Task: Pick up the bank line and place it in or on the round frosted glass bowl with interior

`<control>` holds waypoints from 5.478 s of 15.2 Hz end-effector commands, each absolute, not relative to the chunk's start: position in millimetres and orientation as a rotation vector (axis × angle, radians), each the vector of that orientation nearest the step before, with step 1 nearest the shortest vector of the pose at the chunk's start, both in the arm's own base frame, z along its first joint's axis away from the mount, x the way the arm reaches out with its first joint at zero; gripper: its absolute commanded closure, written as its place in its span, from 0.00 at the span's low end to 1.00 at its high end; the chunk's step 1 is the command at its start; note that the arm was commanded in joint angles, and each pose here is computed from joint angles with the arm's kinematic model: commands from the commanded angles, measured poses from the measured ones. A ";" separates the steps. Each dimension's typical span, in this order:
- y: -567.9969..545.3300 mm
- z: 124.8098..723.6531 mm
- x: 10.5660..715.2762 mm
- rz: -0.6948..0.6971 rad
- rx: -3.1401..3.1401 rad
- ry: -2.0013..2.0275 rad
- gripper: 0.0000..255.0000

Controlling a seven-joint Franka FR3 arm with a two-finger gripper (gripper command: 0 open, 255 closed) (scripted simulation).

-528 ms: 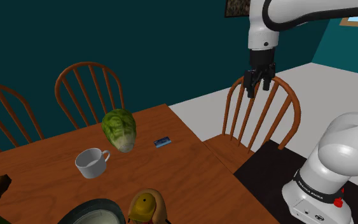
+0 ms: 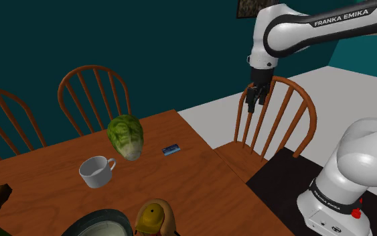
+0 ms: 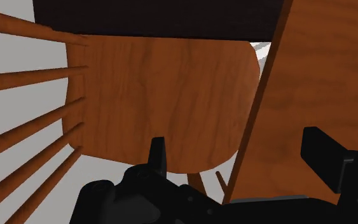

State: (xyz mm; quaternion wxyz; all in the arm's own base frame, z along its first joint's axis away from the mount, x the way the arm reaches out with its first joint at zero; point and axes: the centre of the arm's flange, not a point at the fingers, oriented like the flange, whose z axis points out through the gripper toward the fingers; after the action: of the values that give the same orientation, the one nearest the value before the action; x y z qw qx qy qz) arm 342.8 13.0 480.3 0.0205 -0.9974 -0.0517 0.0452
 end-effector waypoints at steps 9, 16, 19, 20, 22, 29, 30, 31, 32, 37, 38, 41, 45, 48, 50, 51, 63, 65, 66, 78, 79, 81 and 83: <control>26.0 394.1 415.5 -0.114 -2.910 -0.702 0.00; 57.7 341.4 468.4 -0.276 -2.719 -1.042 0.00; 76.7 321.7 490.0 -0.342 -2.624 -1.178 0.00; 83.7 315.5 496.9 -0.363 -2.590 -1.222 0.00; 98.6 303.7 510.3 -0.405 -2.521 -1.308 0.00; 160.0 269.1 550.4 -0.544 -2.252 -1.585 0.00; 169.8 265.0 555.1 -0.562 -2.211 -1.621 0.00; 179.8 261.1 559.6 -0.581 -2.169 -1.657 0.00; 190.0 257.4 563.7 -0.599 -2.127 -1.692 0.00; 213.5 239.2 570.6 -0.624 -2.065 -1.740 0.00; 216.3 234.8 571.1 -0.624 -2.065 -1.740 0.00; 226.6 219.1 572.9 -0.624 -2.065 -1.740 0.00; 226.6 219.1 572.9 -0.624 -2.065 -1.740 0.00; 226.6 219.1 572.9 -0.624 -2.065 -1.740 0.00; 226.5 219.1 572.9 -0.624 -2.065 -1.740 1.00; 226.5 219.1 572.9 -0.624 -2.065 -1.740 1.00; 226.6 240.2 572.9 -0.624 -2.065 -1.740 1.00; 226.6 250.8 572.9 -0.624 -2.065 -1.740 1.00; 226.6 256.0 572.9 -0.624 -2.065 -1.740 1.00; 226.6 319.4 572.9 -0.624 -2.065 -1.740 1.00; 226.6 324.7 572.9 -0.624 -2.065 -1.740 1.00; 226.6 335.3 572.9 -0.624 -2.065 -1.740 1.00; 226.6 345.8 572.9 -0.624 -2.065 -1.740 1.00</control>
State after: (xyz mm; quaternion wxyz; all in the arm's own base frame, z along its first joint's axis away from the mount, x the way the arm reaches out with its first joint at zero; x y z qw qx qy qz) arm 572.1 225.8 339.6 0.1839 -0.7323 -0.6171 -0.2215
